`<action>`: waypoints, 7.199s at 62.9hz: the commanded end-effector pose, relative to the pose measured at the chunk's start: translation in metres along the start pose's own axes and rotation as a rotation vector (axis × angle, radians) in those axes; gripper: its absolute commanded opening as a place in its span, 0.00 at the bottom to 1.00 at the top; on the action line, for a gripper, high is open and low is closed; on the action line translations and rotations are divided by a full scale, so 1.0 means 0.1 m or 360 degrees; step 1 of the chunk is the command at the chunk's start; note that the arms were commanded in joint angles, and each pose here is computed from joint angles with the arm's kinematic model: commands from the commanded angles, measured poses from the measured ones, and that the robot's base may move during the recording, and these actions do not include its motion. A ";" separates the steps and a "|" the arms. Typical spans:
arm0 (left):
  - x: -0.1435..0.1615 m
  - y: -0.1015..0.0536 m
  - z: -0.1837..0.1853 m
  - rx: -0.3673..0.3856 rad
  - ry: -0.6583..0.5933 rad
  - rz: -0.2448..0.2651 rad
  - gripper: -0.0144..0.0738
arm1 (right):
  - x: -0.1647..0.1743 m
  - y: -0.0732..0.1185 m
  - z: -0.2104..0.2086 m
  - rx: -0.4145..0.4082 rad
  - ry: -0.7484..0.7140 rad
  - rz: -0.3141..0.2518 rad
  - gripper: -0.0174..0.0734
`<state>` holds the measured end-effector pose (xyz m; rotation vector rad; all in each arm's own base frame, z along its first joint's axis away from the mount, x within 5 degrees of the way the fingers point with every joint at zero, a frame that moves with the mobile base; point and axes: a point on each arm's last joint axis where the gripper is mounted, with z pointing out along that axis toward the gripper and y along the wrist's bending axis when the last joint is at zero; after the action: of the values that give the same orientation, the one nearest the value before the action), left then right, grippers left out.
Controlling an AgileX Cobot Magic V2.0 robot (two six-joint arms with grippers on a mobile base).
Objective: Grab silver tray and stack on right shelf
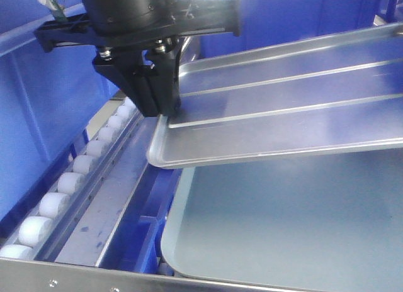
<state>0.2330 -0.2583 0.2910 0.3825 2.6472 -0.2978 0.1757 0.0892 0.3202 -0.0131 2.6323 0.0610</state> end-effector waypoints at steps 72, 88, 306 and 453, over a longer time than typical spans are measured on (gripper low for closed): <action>-0.12 -0.56 0.37 0.0137 -0.0081 0.0277 0.05 | 0.01 -0.41 0.32 0.0118 -0.0131 0.0064 0.29; -0.19 -0.58 0.30 0.0159 -0.0122 0.0290 0.14 | 0.01 -0.42 0.31 0.0130 -0.0124 0.0059 0.76; 1.40 0.77 -1.73 0.0392 -0.1137 0.0694 0.05 | 1.07 -0.75 -0.34 -0.0287 -0.1198 -0.0109 0.25; 2.43 1.91 -0.70 -0.0418 -0.2121 0.0145 0.05 | 1.07 -0.75 -0.34 -0.0287 -0.1198 -0.0109 0.25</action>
<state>0.0561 -0.0114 0.2080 0.1632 1.4717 -0.1470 0.0655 0.0121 0.2795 -0.1004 1.9674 0.2229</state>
